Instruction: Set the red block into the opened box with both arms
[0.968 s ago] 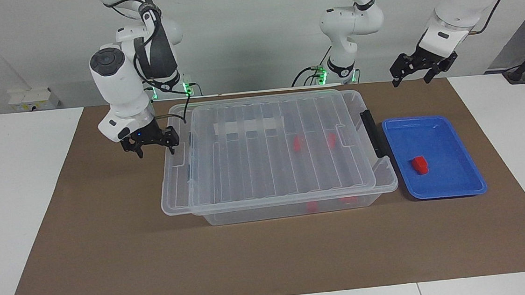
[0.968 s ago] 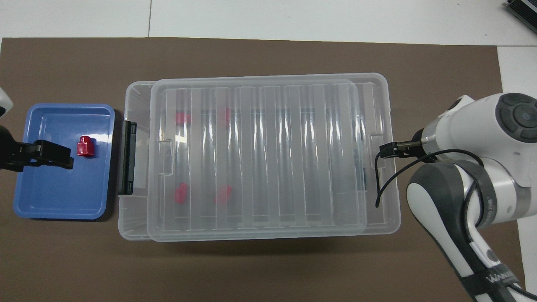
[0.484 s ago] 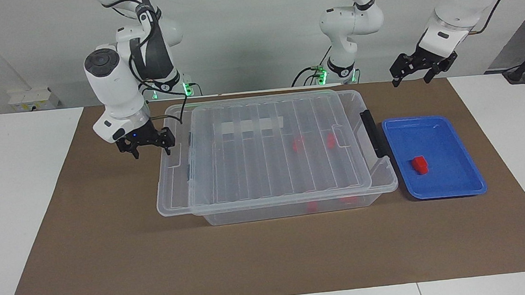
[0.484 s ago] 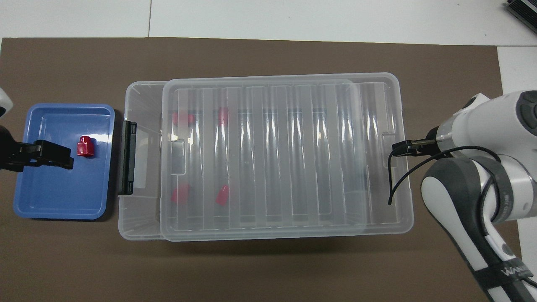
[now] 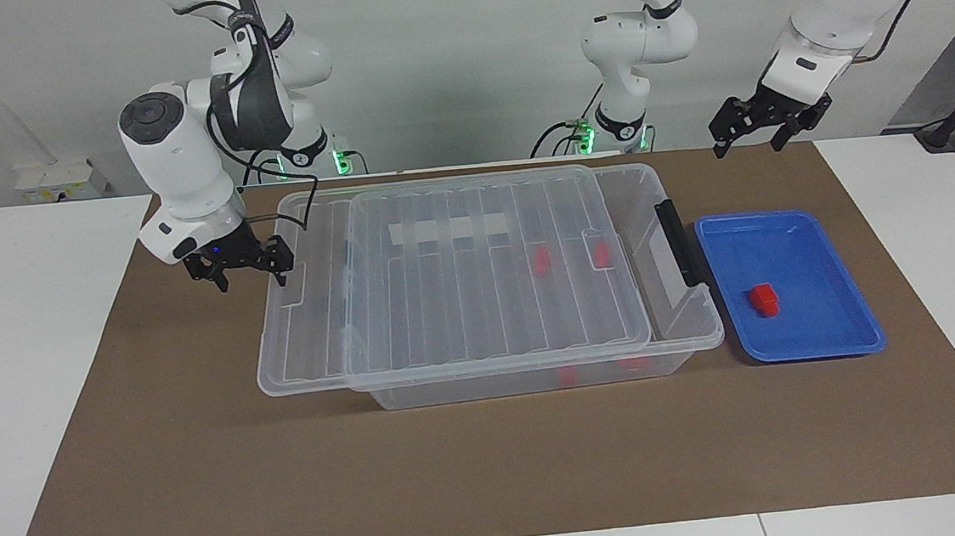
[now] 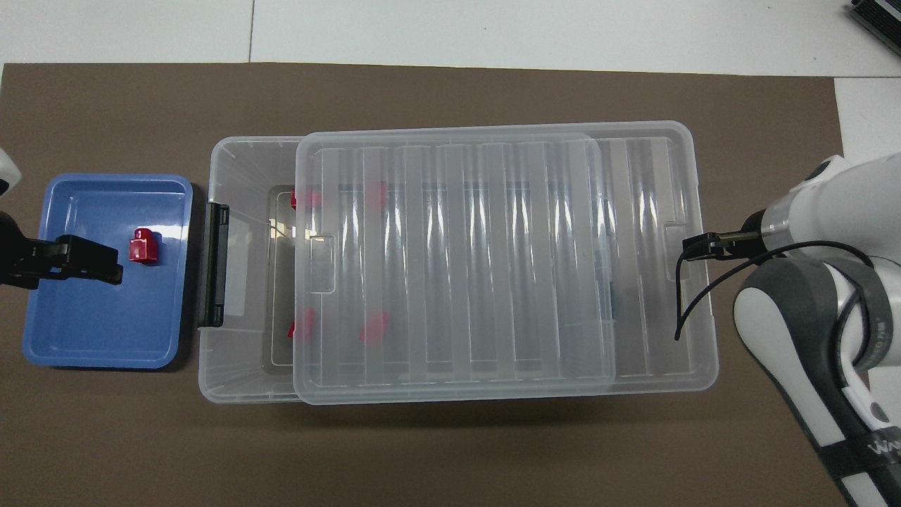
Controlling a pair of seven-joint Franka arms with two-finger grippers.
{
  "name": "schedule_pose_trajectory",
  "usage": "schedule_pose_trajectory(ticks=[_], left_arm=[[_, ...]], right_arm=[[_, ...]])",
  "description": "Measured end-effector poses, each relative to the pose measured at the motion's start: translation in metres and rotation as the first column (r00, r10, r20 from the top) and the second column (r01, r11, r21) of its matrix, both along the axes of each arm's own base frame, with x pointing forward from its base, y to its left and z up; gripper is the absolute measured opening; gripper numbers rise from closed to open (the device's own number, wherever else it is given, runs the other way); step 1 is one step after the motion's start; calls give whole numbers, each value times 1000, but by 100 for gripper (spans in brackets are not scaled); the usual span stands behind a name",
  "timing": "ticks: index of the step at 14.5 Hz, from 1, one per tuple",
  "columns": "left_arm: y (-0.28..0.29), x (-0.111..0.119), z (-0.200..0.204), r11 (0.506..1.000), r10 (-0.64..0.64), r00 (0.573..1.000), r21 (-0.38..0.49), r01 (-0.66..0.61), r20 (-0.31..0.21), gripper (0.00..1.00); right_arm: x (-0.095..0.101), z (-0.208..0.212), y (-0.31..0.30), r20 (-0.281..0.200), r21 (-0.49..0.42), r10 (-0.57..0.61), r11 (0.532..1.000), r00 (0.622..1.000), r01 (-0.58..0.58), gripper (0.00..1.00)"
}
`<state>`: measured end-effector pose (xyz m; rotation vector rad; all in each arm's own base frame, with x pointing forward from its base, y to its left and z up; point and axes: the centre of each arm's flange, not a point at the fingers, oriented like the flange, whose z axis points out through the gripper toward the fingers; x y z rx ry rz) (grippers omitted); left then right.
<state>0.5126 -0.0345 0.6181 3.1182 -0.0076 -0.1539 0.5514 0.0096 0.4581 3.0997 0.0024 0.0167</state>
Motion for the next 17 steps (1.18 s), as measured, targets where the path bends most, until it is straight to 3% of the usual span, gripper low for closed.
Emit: schedule_pose_trajectory(ticks=[4, 9, 13, 17], left_arm=[[25, 1, 0, 1000, 27, 1000, -2, -27, 1, 100], [60, 1, 1, 998, -60, 998, -16, 61, 17, 100], [81, 14, -6, 999, -45, 991, 19, 43, 128, 100], [93, 17, -39, 999, -27, 984, 32, 22, 175, 100]], right_arm=[[0, 0, -19, 0, -2, -14, 1000, 1000, 14, 100], [-1, 1, -27, -1, -3, -24, 1000, 1000, 24, 100], [-1, 2, -36, -1, -4, -40, 999, 999, 40, 100], [-2, 3, -46, 0, -5, -50, 999, 999, 50, 100]])
